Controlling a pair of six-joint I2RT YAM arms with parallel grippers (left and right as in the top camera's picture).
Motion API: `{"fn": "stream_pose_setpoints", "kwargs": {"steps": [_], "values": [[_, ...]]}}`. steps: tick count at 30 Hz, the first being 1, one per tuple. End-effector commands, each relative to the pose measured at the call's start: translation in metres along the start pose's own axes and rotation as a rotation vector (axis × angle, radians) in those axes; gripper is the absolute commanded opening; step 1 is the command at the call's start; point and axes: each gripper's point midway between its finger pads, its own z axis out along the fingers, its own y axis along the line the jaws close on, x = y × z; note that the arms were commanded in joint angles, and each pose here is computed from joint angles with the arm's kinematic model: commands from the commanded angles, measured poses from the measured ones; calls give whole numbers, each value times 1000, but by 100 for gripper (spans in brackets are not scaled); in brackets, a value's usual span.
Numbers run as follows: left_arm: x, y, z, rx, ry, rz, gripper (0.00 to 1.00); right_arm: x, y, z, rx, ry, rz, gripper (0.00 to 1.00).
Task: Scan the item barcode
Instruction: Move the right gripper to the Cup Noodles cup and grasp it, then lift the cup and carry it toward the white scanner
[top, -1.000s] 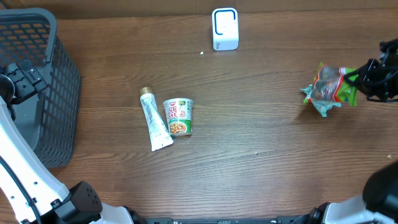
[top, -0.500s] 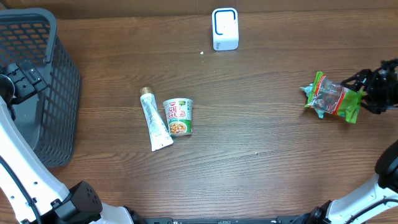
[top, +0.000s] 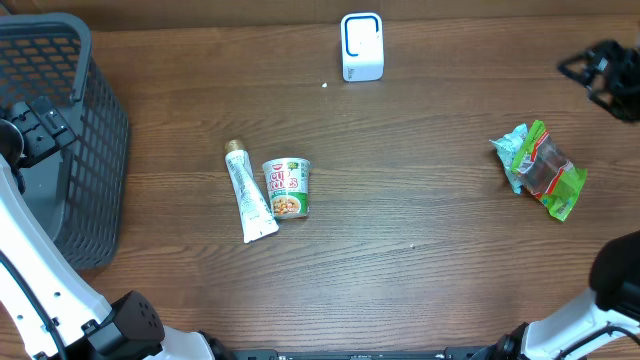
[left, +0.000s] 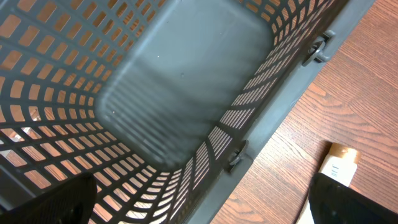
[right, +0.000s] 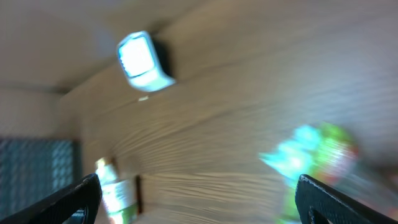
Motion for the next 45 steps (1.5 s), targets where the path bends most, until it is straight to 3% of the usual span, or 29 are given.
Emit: {"fn": "stream_pose_setpoints", "kwargs": {"steps": [1,7,14,18,26,31,45], "values": [[-3,-1,-8,5,-26,0,100,14,76,24,-154,56,-136,100],[-3,-1,-8,6,-26,0,100,57,160,79,-204,167,-313,100],[-3,-1,-8,5,-26,0,100,105,208,146,65,165,-354,100],[-3,-1,-8,5,-26,0,100,153,230,183,60,267,-430,100],[-3,-1,-8,6,-26,0,100,243,238,248,64,497,-418,100],[-3,-1,-8,6,-26,0,100,268,232,264,149,513,-371,100],[-3,-1,-8,5,-26,0,100,318,204,303,190,504,-454,99]]}}
